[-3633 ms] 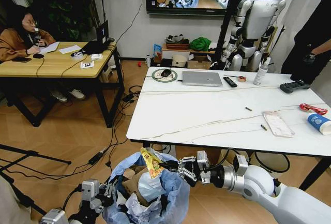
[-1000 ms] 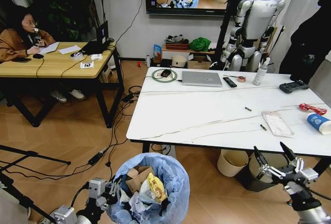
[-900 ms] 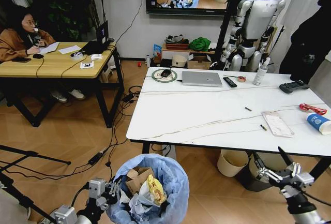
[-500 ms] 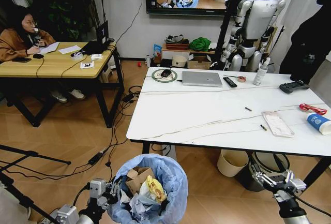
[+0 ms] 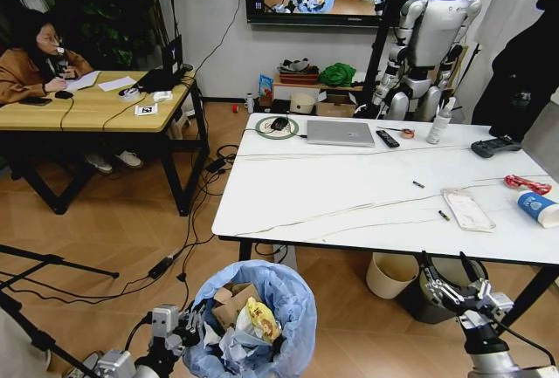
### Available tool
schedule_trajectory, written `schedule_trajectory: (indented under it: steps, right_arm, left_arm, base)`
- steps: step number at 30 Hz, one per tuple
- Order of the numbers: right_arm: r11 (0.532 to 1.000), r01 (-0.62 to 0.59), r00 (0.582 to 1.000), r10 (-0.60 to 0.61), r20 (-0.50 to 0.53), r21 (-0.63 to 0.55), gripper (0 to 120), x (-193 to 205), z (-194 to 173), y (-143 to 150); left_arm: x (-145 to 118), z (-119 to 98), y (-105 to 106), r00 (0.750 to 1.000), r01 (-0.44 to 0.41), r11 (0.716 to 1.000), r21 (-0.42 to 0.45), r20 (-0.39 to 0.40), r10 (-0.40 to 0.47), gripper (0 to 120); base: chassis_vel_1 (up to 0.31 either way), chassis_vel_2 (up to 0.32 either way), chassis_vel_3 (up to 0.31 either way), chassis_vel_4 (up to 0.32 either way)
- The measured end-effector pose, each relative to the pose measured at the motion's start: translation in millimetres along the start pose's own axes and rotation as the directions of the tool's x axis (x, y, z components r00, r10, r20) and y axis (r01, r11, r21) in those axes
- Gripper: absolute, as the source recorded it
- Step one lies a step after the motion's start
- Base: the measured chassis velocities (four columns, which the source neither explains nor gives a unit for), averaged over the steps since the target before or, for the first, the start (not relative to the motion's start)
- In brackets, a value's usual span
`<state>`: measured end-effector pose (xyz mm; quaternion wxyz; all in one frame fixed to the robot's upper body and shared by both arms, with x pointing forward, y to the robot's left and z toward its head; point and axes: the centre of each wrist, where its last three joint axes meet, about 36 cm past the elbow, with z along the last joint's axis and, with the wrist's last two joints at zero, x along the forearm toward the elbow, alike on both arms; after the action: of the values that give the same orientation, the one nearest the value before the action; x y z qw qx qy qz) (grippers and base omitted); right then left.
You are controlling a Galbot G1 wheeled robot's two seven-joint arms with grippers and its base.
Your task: Pick up the trash bin and place the trash from the table into it.
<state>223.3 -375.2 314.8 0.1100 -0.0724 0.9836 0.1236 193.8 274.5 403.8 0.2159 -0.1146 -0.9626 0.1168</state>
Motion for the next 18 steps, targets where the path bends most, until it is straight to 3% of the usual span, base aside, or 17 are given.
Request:
schedule_trajectory:
  steps: [18]
  right_arm:
    - [1.0, -0.007, 1.0, 0.007, 0.015, -0.015, 100, -2.0, 4.1, 3.2]
  left_arm:
    - [-2.9, 4.2, -0.5, 1.0, -0.004, 1.0, 0.004, -0.008, 0.004, 0]
  base:
    - [-0.057, -0.06, 0.054, 0.064]
